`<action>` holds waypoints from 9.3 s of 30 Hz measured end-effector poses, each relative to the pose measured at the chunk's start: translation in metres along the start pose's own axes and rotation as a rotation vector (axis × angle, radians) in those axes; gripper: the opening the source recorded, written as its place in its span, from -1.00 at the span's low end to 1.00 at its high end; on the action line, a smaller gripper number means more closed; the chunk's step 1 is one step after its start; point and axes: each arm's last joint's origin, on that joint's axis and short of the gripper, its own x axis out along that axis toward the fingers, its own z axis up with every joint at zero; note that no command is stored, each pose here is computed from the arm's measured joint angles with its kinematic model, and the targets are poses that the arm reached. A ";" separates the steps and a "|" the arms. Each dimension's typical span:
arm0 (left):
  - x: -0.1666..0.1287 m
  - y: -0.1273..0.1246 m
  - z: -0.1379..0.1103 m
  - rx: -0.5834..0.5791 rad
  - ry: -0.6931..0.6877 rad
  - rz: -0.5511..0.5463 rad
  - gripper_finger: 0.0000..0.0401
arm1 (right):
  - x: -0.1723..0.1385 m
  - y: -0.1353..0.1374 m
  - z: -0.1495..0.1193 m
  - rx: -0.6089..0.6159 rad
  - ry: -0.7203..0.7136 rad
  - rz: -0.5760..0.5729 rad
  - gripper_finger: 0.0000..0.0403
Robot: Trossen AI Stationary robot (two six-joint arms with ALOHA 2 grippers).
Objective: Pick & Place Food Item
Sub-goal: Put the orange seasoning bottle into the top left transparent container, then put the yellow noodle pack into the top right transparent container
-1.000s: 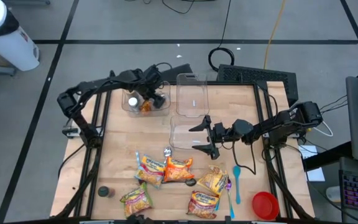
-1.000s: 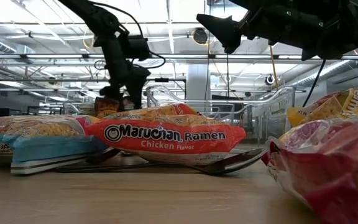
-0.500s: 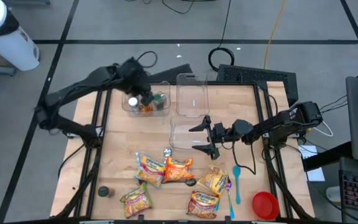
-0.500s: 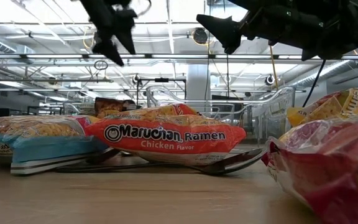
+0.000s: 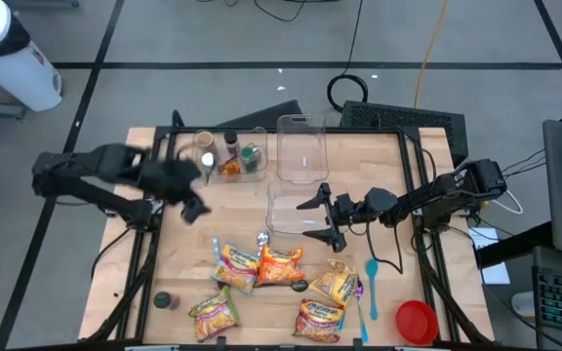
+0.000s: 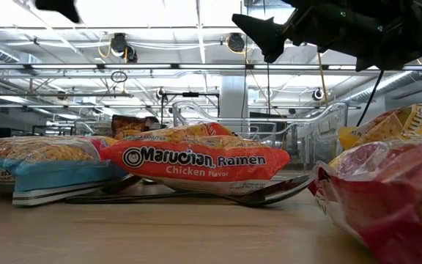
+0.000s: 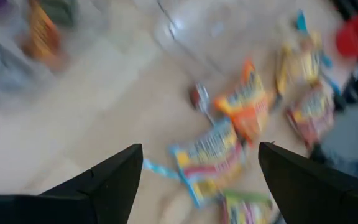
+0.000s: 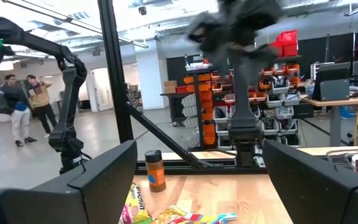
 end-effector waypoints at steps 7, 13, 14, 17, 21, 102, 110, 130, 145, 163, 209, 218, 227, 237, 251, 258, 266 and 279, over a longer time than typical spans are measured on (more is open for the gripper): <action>0.016 -0.035 -0.066 0.015 0.180 0.039 0.61 | 0.000 0.000 0.000 0.009 0.001 0.001 0.69; 0.045 -0.051 -0.132 -0.187 0.393 0.147 0.61 | 0.000 0.001 0.000 0.056 -0.003 0.006 0.69; 0.050 -0.053 -0.141 -0.234 0.419 0.164 0.61 | 0.000 0.002 0.000 0.056 -0.004 0.009 0.69; 0.061 -0.059 -0.167 -0.331 0.471 0.213 0.61 | 0.000 0.005 0.001 0.052 -0.017 0.022 0.69; 0.070 -0.065 -0.192 -0.414 0.478 0.265 0.61 | 0.001 0.008 0.003 0.050 -0.041 0.040 0.69; 0.103 -0.082 -0.225 -0.479 0.447 0.328 0.61 | 0.001 0.012 0.006 0.052 -0.063 0.074 0.69; 0.112 -0.083 -0.238 -0.490 0.467 0.380 0.61 | 0.001 0.012 0.006 0.052 -0.059 0.097 0.69; 0.115 -0.081 -0.233 -0.397 0.427 0.377 0.03 | 0.001 0.012 0.006 0.051 -0.060 0.095 0.69; 0.075 -0.037 -0.115 -0.199 0.322 0.227 0.03 | 0.001 0.012 0.005 0.048 -0.059 0.095 0.69; 0.027 0.026 0.056 0.160 -0.267 0.089 0.03 | 0.001 0.011 0.003 0.021 -0.033 0.086 0.69; 0.164 0.126 0.185 0.074 0.423 0.463 0.03 | 0.001 0.010 -0.001 0.006 0.005 0.080 0.69; 0.179 0.131 0.189 0.098 0.431 0.419 0.03 | 0.001 0.010 -0.001 0.006 0.005 0.080 0.69; 0.180 0.136 0.192 0.079 0.406 0.355 0.03 | 0.001 0.010 -0.001 0.006 0.005 0.080 0.69; 0.197 0.145 0.177 0.060 0.460 0.352 0.03 | 0.001 0.010 -0.001 0.006 0.005 0.080 0.69; 0.201 0.146 0.173 0.061 0.477 0.354 0.80 | 0.001 0.010 -0.001 0.006 0.005 0.080 0.69; 0.193 0.143 0.172 0.072 0.481 0.352 0.83 | 0.001 0.010 -0.001 0.006 0.005 0.080 0.69; 0.148 0.127 0.174 0.107 0.358 0.353 0.66 | 0.001 0.010 -0.001 0.006 0.009 0.079 0.69; -0.011 0.046 0.106 0.330 -0.203 0.237 0.64 | 0.001 0.010 -0.002 0.008 0.022 0.080 0.69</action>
